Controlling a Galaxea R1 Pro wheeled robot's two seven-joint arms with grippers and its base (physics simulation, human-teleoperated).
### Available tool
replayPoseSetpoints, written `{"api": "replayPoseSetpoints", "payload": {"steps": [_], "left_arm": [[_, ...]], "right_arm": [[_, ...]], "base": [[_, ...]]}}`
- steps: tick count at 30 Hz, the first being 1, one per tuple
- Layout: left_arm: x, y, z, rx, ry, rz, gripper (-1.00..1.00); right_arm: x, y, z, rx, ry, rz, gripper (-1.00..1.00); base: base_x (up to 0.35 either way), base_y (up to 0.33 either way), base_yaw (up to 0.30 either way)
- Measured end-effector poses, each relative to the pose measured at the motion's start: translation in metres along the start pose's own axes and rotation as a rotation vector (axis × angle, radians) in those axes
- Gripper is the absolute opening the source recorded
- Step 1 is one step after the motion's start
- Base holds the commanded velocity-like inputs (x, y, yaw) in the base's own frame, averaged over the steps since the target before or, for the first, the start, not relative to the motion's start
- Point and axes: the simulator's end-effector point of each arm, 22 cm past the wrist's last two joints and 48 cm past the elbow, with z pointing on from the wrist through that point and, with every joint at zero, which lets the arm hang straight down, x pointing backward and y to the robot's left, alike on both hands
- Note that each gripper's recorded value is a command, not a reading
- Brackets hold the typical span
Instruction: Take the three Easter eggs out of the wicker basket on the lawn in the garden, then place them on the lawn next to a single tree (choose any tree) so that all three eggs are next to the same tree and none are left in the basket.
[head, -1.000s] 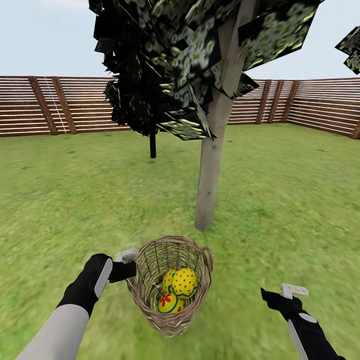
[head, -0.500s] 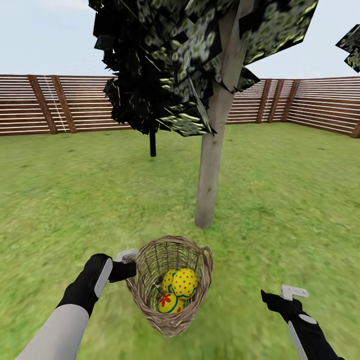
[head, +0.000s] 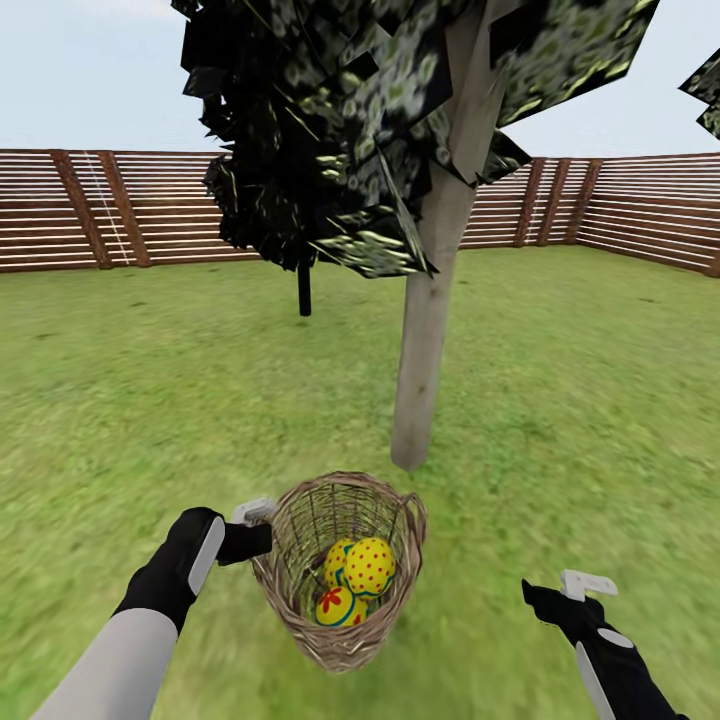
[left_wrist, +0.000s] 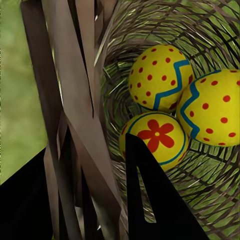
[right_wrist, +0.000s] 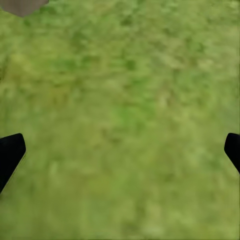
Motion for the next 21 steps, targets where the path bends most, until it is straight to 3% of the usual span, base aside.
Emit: {"api": "replayPoseSetpoints", "payload": {"steps": [21], "left_arm": [[-0.0007,-0.0010,-0.0003,0.003,-0.001,0.001,-1.00]], "right_arm": [[-0.0002,-0.0006,0.0001,0.002,0.001,0.000,1.00]], "base": [[0.317,-0.024,0.000]]}}
